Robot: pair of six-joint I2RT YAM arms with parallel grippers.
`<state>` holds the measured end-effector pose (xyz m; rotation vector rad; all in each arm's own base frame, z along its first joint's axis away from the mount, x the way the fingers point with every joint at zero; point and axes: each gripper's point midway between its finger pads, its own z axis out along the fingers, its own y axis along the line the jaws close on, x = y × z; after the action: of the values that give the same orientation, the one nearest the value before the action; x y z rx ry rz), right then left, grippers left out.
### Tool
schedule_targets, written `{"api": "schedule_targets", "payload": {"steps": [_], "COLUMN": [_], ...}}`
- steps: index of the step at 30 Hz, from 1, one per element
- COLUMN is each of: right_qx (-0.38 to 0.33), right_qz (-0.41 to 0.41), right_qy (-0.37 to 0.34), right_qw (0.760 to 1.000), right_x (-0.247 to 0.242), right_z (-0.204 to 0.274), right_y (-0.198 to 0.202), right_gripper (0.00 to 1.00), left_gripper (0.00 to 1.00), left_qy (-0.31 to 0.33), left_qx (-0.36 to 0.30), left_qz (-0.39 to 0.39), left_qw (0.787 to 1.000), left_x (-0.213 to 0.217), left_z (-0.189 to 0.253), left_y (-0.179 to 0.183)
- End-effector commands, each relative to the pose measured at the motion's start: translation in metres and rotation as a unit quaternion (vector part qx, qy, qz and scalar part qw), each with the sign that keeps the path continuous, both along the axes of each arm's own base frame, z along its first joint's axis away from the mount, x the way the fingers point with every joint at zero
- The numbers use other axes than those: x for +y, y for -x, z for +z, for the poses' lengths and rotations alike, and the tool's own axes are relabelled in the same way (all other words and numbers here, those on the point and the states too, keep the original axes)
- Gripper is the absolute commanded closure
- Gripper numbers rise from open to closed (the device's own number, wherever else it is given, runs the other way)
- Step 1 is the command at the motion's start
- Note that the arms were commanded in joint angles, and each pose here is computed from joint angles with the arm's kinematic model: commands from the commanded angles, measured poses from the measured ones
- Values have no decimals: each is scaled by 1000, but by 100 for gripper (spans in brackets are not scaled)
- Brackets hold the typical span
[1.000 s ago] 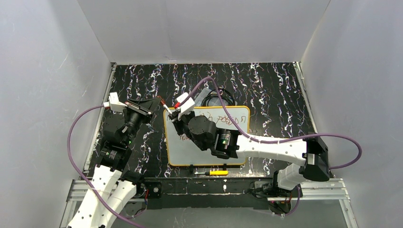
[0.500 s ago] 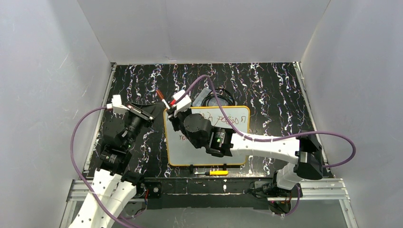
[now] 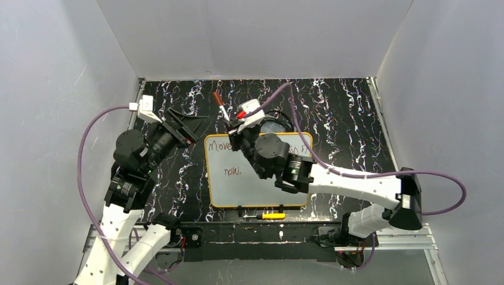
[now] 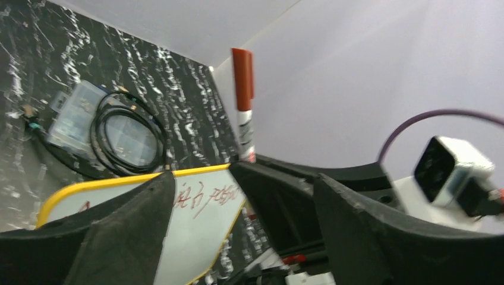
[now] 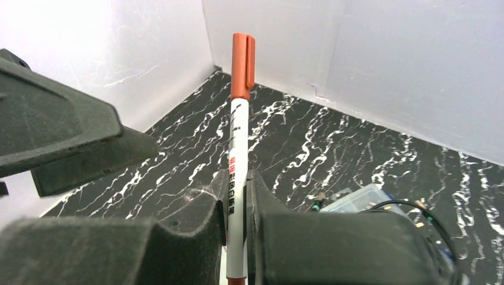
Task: Write a sentence on the whiteboard
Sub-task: Insert the whiteboard marker without the cap into the pen cap, then put down the whiteboard marker at the center of the board.
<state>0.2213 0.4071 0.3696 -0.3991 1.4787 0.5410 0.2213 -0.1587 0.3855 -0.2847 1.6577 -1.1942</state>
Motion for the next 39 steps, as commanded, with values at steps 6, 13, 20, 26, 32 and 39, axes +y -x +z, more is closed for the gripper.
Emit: {"api": "schedule_targets", "payload": {"steps": [6,13,20,26,32,39], "right_qx": [-7,36,127,234,331,368], "right_qz": [-71,-154,-257,-292,-257,-269], "right_qy": [27,61,62,29,38,54], "right_qw": [997,986,956,927,907,888], "right_x": [-91,-193,-306,-351,-339,-346], "right_z": [49,48,-12,-109,-204,-258], "right_y": [-44,-102,-156,-160,-134,-112], "right_gripper": [99,99,99,99,99,99], "left_gripper": [2,2,2,2,2,2], "left_qy": [-237,-332,-330,-365,-381,-386], "left_qx": [-22,20,77,92,107,107], "left_qz": [-26,34,114,204,269,280], "left_qw": [971,942,934,904,878,873], "left_x": [12,63,108,144,170,174], "left_z": [-3,-37,-83,-112,-141,-148], "left_y": [-8,-41,-65,-59,-46,-35]}}
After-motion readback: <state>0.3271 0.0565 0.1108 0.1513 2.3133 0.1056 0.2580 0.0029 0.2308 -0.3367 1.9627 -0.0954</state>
